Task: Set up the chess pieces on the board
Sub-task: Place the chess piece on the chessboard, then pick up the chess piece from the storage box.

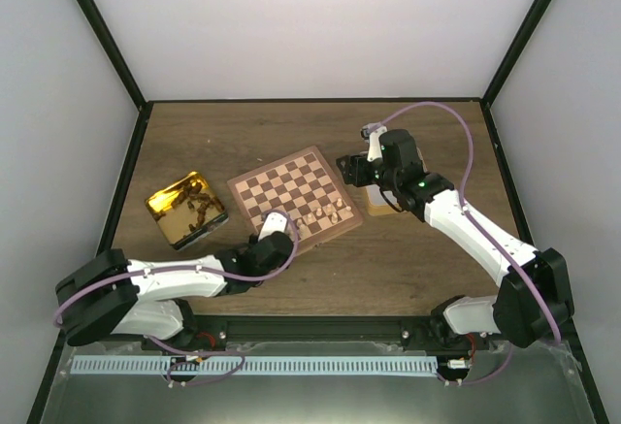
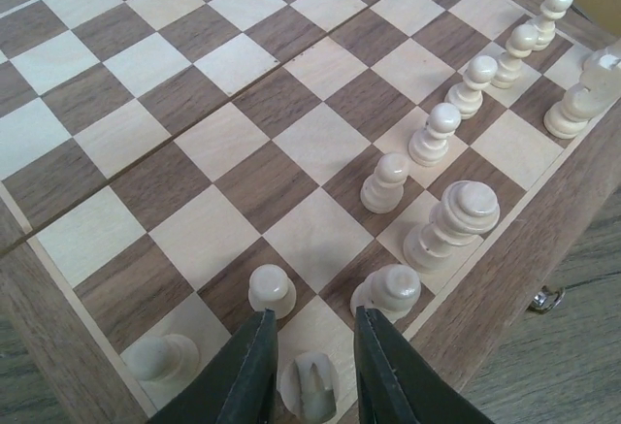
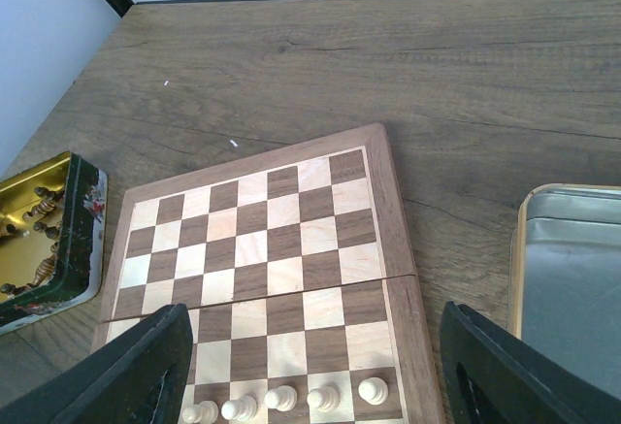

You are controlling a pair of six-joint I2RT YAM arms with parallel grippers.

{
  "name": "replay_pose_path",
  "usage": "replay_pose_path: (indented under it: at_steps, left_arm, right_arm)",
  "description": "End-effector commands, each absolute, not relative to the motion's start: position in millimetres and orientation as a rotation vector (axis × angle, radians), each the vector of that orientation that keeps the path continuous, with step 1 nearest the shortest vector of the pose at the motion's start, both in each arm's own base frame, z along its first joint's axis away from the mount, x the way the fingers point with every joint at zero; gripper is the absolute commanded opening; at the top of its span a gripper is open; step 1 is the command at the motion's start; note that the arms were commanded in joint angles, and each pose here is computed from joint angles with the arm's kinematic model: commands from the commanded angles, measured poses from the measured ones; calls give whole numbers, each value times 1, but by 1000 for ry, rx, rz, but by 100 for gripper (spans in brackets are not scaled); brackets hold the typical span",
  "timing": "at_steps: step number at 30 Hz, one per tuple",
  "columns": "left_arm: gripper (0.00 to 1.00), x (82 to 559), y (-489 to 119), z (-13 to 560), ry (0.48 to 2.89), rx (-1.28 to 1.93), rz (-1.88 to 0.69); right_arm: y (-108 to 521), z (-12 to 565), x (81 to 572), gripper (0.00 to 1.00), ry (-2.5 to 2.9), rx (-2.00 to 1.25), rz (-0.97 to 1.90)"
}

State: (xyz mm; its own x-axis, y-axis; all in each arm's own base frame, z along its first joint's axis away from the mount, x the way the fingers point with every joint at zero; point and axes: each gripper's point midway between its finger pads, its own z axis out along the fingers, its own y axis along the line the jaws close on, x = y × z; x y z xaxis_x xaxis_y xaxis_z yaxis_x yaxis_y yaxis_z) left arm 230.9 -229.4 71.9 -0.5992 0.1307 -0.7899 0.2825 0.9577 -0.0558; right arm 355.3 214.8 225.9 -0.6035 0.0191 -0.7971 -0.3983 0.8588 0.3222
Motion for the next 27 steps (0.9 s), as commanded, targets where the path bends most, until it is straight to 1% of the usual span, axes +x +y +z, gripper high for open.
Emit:
replay_pose_path:
  at_steps: [1, 5, 11, 12, 15, 18, 22, 27]
  left_arm:
    - [25, 234, -229, 84, 2203, 268, -219]
    - [26, 235, -229, 103, 2178, 249, -245]
    - [33, 250, -211, 155, 2106, 143, -256]
    - [34, 253, -208, 167, 2089, 127, -274]
    - [41, 258, -202, 197, 2033, 85, -328]
    - [43, 265, -193, 218, 2004, 31, -366]
    - [44, 271, -186, 228, 2002, -9, -407]
    - [45, 272, -182, 227, 2010, -31, -446]
  right_arm:
    - [214, 246, 363, 72, 2107, -250, 615]
    - [213, 249, 362, 71, 2106, -241, 612]
    - [189, 234, 367, 70, 2184, -114, 501]
    - [182, 228, 368, 69, 2213, -84, 476]
    - [156, 203, 371, 67, 2302, 43, 422]
    - [123, 173, 378, 64, 2373, 183, 364]
    - [92, 135, 392, 59, 2428, 294, 199]
    - [68, 104, 424, 54, 2410, 313, -2]
